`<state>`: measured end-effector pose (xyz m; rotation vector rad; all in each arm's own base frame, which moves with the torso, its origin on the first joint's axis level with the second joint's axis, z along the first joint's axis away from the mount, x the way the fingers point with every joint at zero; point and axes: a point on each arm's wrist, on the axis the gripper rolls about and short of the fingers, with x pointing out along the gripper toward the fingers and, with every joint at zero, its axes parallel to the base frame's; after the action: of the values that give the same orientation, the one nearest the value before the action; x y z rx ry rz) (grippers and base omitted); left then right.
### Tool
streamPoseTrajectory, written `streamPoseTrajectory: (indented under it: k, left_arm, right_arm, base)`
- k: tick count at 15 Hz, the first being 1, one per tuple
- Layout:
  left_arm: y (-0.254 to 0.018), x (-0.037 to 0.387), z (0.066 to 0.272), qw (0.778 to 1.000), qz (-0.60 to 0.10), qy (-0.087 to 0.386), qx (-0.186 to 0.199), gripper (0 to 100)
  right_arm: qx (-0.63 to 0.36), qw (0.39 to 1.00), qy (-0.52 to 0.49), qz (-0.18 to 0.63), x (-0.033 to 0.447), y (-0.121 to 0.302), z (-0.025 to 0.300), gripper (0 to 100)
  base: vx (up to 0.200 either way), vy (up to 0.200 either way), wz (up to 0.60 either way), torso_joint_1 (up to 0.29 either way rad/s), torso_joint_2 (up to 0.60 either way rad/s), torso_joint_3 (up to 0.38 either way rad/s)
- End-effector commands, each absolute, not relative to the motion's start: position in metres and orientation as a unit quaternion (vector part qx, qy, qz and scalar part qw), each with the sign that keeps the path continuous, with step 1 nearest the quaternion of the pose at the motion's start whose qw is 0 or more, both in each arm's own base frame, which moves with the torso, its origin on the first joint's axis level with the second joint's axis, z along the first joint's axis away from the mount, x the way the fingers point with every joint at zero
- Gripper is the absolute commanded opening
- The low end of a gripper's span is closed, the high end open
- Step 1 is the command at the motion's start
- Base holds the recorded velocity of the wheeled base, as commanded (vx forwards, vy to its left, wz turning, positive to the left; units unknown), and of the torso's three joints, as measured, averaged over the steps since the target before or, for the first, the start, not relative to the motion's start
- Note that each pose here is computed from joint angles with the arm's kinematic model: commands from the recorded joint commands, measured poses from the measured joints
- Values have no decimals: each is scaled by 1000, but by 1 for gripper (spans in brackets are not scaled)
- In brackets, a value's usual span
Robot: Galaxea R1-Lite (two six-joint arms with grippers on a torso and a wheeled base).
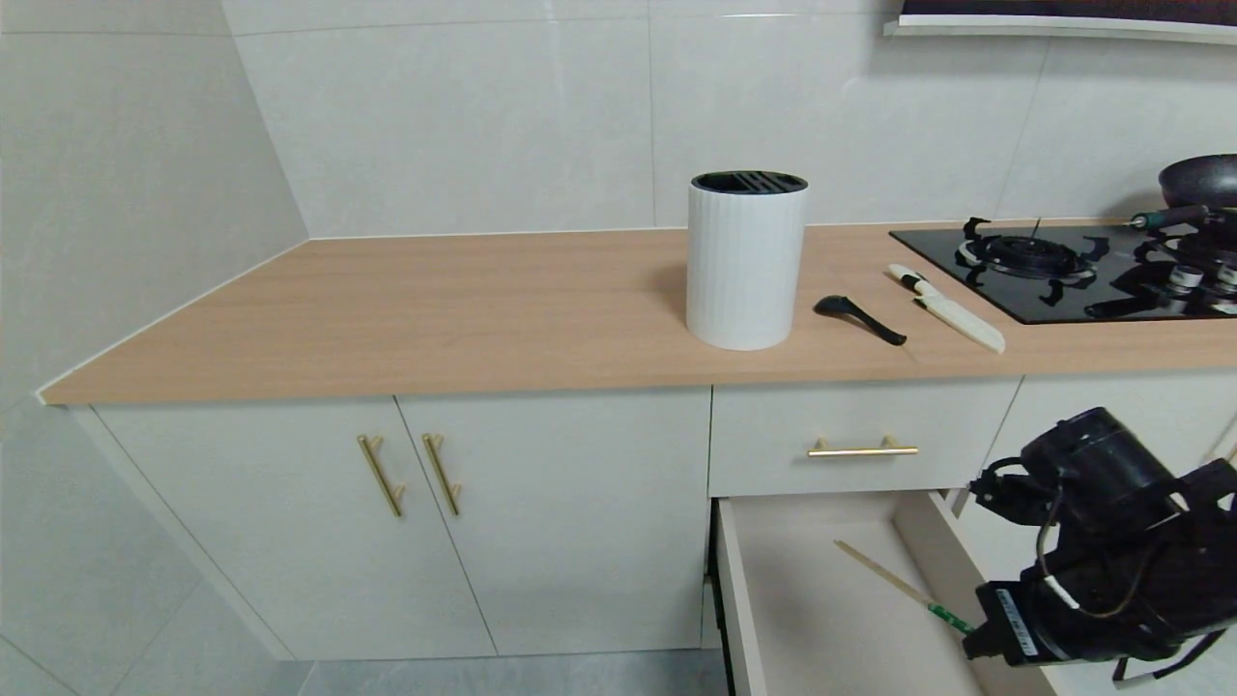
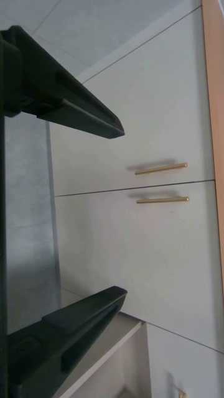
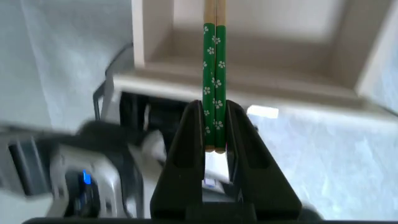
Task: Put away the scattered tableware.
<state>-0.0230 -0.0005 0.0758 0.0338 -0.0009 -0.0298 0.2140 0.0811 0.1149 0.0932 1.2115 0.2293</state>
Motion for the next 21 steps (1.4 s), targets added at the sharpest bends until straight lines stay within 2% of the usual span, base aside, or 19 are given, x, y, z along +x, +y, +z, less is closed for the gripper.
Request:
streamPoseTrajectory:
  k: [1, 4, 8, 18, 21]
  left_arm:
    - [-1, -23, 76, 1000, -15, 0, 17, 100]
    - [-1, -23, 76, 1000, -15, 0, 17, 100]
    - [-1, -23, 76, 1000, -15, 0, 17, 100]
    - [-1, -23, 76, 1000, -15, 0, 17, 100]
    - [-1, -23, 76, 1000, -15, 0, 17, 100]
  right_arm:
    - [17, 798, 595, 94, 233, 101, 87, 0]
    - [24, 807, 585, 79, 251, 116, 86, 0]
    - [14, 803, 590, 86, 270, 134, 74, 0]
    - [15, 823, 565, 67, 302, 140, 74, 0]
    - [19, 834, 548, 56, 307, 135, 78, 0]
  base:
    - [0, 0, 0, 0, 0, 0]
    - [0, 0, 0, -32, 111, 70]
    - [0, 0, 0, -129, 412, 271]
    - [0, 0, 0, -90, 445, 346]
    - [0, 0, 0, -14, 139, 118]
